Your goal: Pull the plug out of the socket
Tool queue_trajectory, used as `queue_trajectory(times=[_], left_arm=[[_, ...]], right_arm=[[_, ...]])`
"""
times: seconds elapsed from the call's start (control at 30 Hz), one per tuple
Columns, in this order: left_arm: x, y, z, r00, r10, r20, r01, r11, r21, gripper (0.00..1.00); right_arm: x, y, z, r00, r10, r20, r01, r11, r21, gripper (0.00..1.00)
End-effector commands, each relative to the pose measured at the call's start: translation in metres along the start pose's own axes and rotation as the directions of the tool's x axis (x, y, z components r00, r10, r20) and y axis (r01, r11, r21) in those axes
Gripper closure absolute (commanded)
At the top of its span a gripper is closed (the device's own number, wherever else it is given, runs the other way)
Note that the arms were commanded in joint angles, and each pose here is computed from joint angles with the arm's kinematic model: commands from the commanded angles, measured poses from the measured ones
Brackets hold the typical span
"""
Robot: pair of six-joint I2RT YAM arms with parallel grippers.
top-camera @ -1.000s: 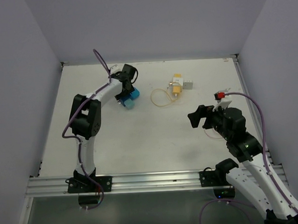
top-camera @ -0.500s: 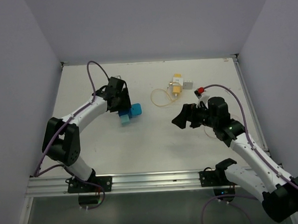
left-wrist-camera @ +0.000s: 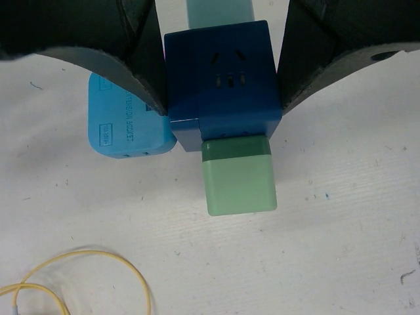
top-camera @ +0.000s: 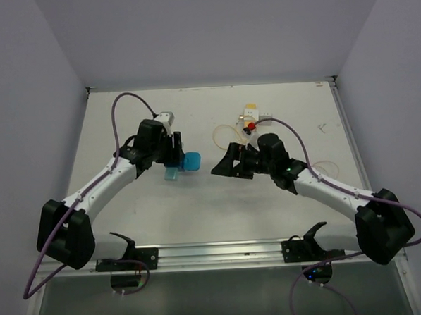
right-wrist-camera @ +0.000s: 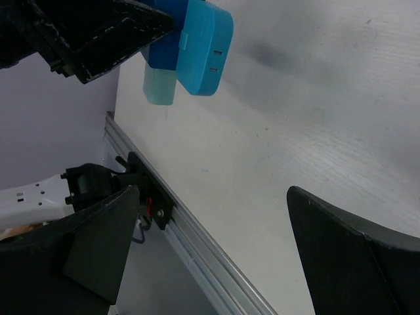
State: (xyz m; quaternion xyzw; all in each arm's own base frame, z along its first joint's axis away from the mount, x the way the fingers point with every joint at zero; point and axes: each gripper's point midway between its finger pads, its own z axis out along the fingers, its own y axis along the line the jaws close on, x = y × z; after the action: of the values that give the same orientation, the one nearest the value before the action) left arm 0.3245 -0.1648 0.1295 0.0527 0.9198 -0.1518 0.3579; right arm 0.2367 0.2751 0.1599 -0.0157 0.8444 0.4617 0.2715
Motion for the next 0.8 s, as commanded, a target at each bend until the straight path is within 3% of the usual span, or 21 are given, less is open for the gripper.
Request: queue_trajectory(times=[0.0,0.07,0.2,0.33,0.77], left_arm=[[-0.041,-0.018,-0.018,0.981,0.090,0.173,-0.105,0.991,0.079,1.00],[-0.042,-0.018,-0.022,0.973,0.115,0.198,-0.133,0.988,0.078,1.00],[-0.047,-0.028,-0.035,0.958,0.108,0.266,-0.148,0.979,0.137,1.00],[-0.044,-0.027,-0.034,0.960,0.115,0.255,-0.153,0.979,0.133,1.00],[-0.046,-0.031,-0.039,0.952,0.126,0.278,-0.173,0.973,0.151,1.00]], right_arm=[[-0.025,0.043,0.022,0.997,0.015,0.075,-0.007,0.995,-0.096,0.01],[-0.028,0.049,0.032,0.995,0.017,0.097,-0.006,0.994,-0.110,0.01],[-0.028,0.054,0.058,0.996,0.007,0.090,0.003,0.994,-0.107,0.12],[-0.032,0.059,0.073,0.996,-0.006,0.094,0.017,0.993,-0.115,0.21],[-0.036,0.052,0.101,0.995,-0.060,0.079,0.066,0.994,-0.082,0.36]])
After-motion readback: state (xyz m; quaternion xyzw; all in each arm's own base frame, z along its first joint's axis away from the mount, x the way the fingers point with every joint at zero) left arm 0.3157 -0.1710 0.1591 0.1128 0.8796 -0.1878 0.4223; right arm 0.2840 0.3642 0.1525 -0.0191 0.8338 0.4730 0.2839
